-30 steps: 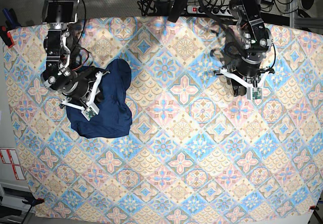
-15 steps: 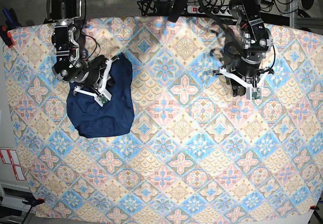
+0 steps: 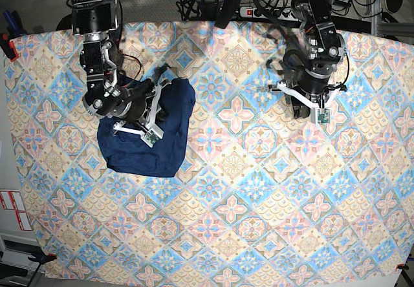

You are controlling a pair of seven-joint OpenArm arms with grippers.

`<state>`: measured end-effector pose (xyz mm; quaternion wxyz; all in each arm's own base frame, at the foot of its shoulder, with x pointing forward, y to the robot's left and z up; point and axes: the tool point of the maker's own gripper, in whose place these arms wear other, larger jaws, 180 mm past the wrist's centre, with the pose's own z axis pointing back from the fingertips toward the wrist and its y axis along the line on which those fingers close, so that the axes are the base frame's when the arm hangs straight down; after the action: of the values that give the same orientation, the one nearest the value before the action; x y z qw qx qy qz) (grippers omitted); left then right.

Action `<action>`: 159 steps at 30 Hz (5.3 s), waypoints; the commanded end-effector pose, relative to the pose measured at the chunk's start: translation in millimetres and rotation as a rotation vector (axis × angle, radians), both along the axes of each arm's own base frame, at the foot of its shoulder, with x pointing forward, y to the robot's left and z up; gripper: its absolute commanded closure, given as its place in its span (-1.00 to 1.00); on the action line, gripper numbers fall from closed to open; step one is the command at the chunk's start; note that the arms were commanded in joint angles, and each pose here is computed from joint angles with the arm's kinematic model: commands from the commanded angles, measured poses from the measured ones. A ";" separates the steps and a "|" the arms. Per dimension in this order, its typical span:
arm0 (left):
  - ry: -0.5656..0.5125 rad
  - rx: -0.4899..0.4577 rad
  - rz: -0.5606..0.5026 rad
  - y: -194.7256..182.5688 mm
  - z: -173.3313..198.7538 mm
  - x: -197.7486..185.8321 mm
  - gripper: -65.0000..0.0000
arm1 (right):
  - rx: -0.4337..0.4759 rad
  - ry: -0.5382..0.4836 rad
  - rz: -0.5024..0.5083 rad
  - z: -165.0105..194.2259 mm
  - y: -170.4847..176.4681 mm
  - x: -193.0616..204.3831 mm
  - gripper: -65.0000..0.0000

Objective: Fold the T-shirt properly

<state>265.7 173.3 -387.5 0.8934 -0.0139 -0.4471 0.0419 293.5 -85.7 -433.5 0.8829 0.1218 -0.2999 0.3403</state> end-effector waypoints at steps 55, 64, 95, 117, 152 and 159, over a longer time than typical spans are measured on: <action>-0.045 -0.003 -0.001 -1.2 10.4 5.7 0.67 | -0.241 0.127 -0.302 -38.4 -158.9 -3.3 0.81; -0.039 -0.003 -0.001 -1.2 8.8 3.3 0.67 | -0.288 -0.033 -0.269 7.2 -155.0 -1.7 0.81; -0.027 -0.005 0.001 -1.2 5.6 -1.8 0.67 | -0.158 0.034 -0.004 -21.5 -18.2 -24.4 0.81; -0.028 -0.003 0.001 -1.0 6.4 -2.5 0.67 | -0.101 -0.052 -0.020 2.6 0.2 17.2 0.81; 0.217 -0.044 0.006 -4.0 -12.4 -150.5 0.67 | -0.261 0.105 -0.529 16.4 -181.6 -169.3 0.85; 0.312 -0.046 0.010 -4.3 -21.0 -190.8 0.67 | -0.272 0.190 -0.653 19.8 -214.6 -229.9 0.85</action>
<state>75.9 168.0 -414.2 0.9536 -0.0265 -0.2940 0.0593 58.8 -299.1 -419.9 0.9801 -0.0678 -0.1762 0.0619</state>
